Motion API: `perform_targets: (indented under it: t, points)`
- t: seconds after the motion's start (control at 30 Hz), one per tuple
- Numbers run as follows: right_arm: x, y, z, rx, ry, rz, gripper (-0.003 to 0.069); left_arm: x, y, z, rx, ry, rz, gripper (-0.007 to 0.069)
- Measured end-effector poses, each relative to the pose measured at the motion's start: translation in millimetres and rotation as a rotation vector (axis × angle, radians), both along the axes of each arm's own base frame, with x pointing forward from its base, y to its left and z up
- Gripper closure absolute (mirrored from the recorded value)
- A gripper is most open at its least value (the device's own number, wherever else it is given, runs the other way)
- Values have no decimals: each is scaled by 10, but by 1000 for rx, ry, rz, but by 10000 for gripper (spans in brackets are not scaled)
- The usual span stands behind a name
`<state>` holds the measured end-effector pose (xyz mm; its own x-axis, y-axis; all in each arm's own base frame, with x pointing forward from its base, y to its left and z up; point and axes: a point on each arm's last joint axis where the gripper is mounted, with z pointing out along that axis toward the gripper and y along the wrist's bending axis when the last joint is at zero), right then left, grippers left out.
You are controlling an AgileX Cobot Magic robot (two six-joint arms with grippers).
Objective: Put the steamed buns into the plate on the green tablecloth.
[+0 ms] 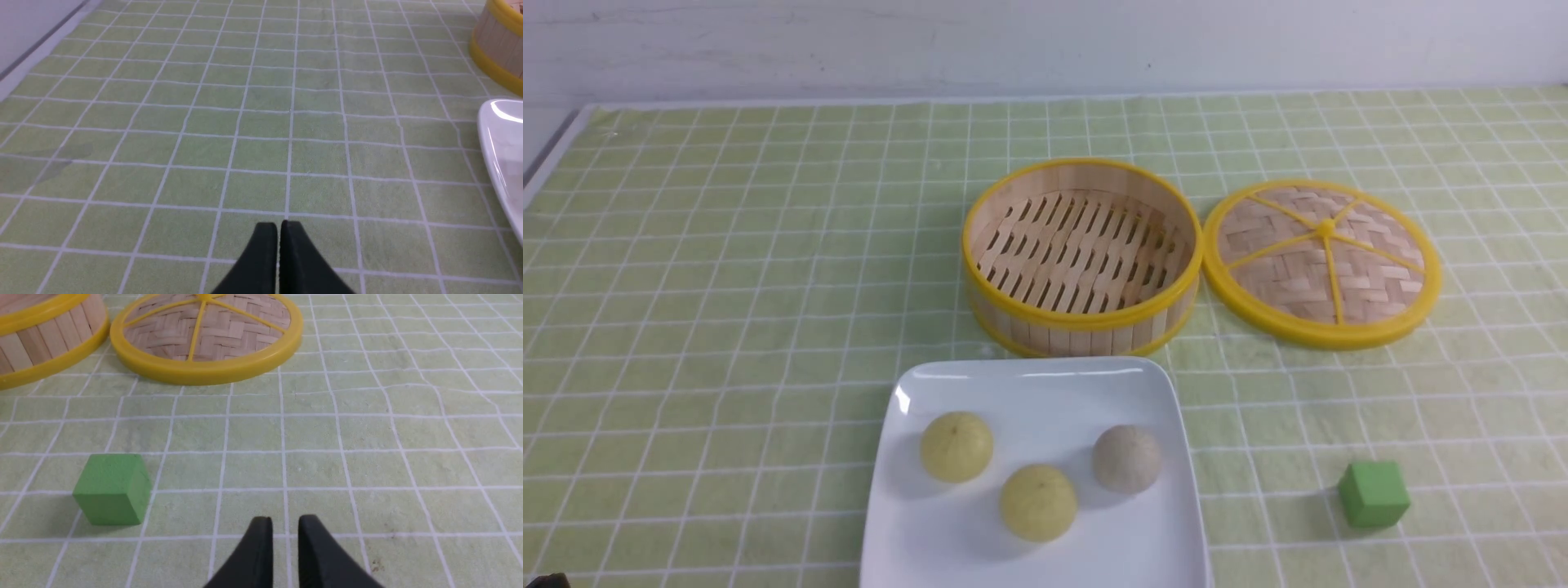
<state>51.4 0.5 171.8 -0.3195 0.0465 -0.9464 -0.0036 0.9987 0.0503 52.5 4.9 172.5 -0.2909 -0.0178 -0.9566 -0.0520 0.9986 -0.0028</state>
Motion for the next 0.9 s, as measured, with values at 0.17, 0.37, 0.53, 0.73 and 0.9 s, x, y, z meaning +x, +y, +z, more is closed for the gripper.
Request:
perform_targets:
  t: [0.17, 0.37, 0.53, 0.73, 0.9]
  points:
    - [0, 0, 0, 0, 0, 0, 529, 0, 0, 0, 0, 0, 0, 587]
    - [0, 0, 0, 0, 0, 0, 528, 0, 0, 0, 0, 0, 0, 585]
    - [0, 0, 0, -1, 0, 0, 523, 0, 0, 0, 0, 0, 0, 579]
    - [0, 0, 0, -1, 0, 0, 514, 0, 0, 0, 0, 0, 0, 571]
    - [0, 0, 0, -2, 0, 1, 508, 0, 0, 0, 0, 0, 0, 571]
